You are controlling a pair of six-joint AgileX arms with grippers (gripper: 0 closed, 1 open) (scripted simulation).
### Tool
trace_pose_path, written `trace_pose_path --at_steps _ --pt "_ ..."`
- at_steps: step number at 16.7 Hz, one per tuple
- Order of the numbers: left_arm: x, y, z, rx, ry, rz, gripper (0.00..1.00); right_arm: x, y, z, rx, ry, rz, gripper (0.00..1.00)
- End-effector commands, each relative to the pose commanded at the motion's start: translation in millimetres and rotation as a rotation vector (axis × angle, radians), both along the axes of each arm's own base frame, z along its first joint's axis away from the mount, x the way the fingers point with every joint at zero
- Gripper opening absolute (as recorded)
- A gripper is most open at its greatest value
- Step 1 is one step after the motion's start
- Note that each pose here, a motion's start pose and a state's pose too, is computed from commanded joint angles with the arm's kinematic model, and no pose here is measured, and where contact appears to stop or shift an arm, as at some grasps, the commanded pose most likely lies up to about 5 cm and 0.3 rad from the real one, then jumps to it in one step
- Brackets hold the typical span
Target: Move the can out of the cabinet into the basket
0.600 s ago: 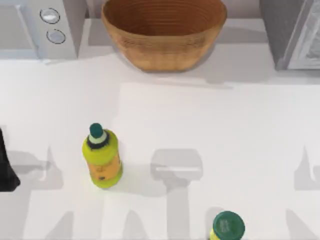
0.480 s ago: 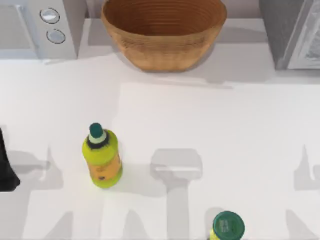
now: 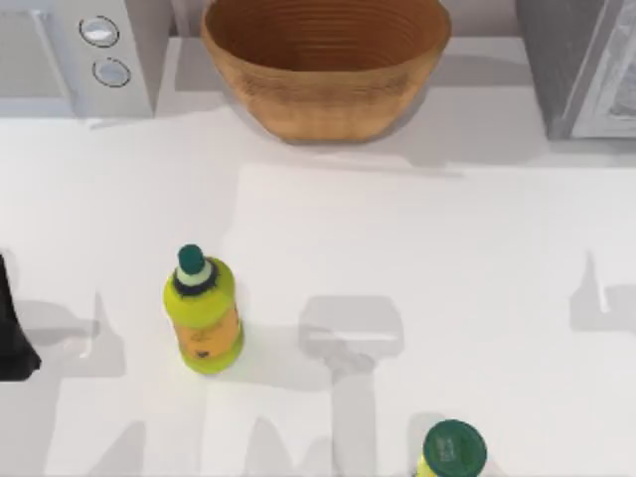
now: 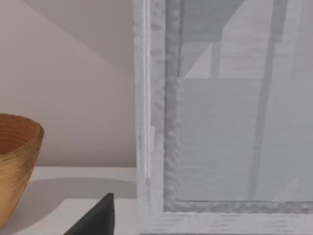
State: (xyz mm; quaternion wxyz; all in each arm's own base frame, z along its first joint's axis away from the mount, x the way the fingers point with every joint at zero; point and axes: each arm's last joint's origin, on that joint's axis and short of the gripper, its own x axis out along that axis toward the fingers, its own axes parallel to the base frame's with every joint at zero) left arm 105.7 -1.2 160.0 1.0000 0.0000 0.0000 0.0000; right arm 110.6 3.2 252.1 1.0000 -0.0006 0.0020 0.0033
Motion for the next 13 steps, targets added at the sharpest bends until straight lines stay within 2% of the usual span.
trace_pose_path --at_steps 4,8,13 --pt "0.0 0.0 0.0 0.000 0.000 0.000 1.00 22.3 5.7 81.8 -0.003 0.013 -0.004 1.00" --pt "0.0 0.0 0.0 0.000 0.000 0.000 1.00 61.0 15.5 159.0 -0.006 0.020 -0.008 1.00" --pt "0.0 0.0 0.0 0.000 0.000 0.000 1.00 112.3 31.3 226.8 -0.005 0.009 -0.010 1.00"
